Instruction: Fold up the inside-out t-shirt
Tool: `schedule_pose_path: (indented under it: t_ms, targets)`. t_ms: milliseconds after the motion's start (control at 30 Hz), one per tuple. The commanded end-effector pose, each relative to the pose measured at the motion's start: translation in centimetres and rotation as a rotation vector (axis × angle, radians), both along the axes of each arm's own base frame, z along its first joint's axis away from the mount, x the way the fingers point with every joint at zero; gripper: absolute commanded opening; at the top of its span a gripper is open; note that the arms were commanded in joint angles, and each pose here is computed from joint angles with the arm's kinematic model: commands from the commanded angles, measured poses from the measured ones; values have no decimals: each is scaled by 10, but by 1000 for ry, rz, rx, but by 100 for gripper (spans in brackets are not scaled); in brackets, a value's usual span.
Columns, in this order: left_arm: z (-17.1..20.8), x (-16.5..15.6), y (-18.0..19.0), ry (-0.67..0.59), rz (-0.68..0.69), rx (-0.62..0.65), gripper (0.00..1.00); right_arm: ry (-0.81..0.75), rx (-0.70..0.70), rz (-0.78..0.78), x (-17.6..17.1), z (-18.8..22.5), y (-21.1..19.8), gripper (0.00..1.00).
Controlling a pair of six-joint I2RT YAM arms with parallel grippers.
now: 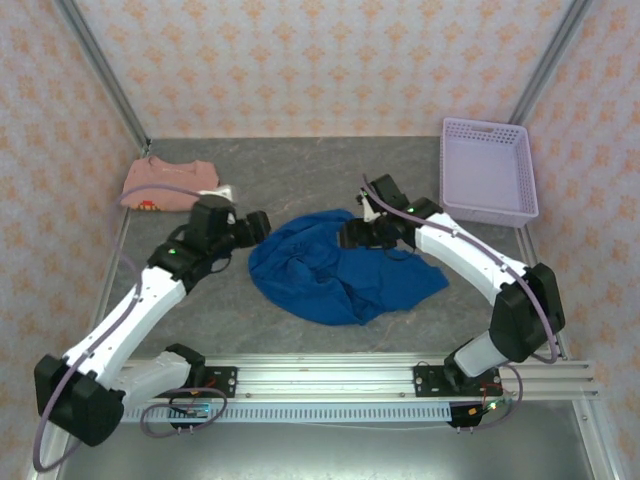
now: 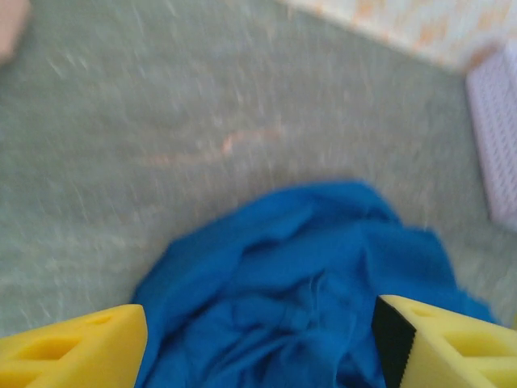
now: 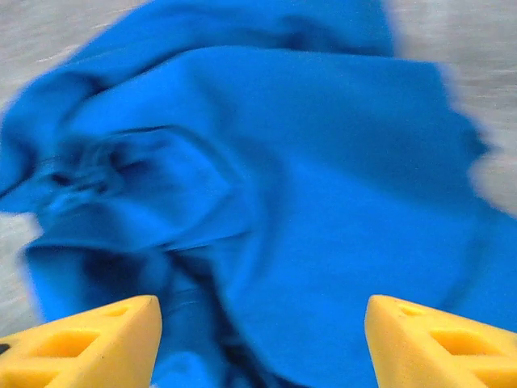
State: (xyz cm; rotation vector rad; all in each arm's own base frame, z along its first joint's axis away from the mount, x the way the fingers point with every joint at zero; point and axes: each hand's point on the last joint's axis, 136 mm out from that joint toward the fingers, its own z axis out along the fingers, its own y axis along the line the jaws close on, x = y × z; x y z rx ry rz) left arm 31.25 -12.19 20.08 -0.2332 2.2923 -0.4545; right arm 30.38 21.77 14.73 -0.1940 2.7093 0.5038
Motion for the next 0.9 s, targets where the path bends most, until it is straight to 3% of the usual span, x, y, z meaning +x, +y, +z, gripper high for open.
schedule_pose_path:
  t_ms: [0,167,267,333,367,467,500,533,600,700,867]
  targets:
    - [-26,-3,-29,70,-112,90,78,-24,-166,-158,11,-18,-48,66]
    - [-74,-9,-72,251,-255,222,79,-25,-188,-226,26,-38,-71,67]
    - [-105,-17,-94,329,-276,149,76,25,-251,-208,29,-66,-74,68]
    - [-120,-17,-107,361,-288,83,65,65,-289,-204,33,-88,-77,66]
    - [-123,-15,-111,358,-294,75,56,80,-281,-194,35,-94,-74,59]
    - [-109,1,-110,300,-267,95,20,76,-248,-151,44,-95,-62,20]
    - [-95,7,-105,262,-254,109,2,52,-251,-141,49,-85,-62,6]
    - [-76,13,-100,212,-242,117,0,12,-253,-134,54,-69,-62,0]
    - [-27,21,-85,92,-203,109,0,-110,-237,-144,64,-20,-65,0]
    - [75,22,-49,-164,-93,55,0,-364,-128,-185,69,83,-69,0]
    - [225,-6,12,-590,100,-47,0,-782,128,-237,47,255,-76,0]
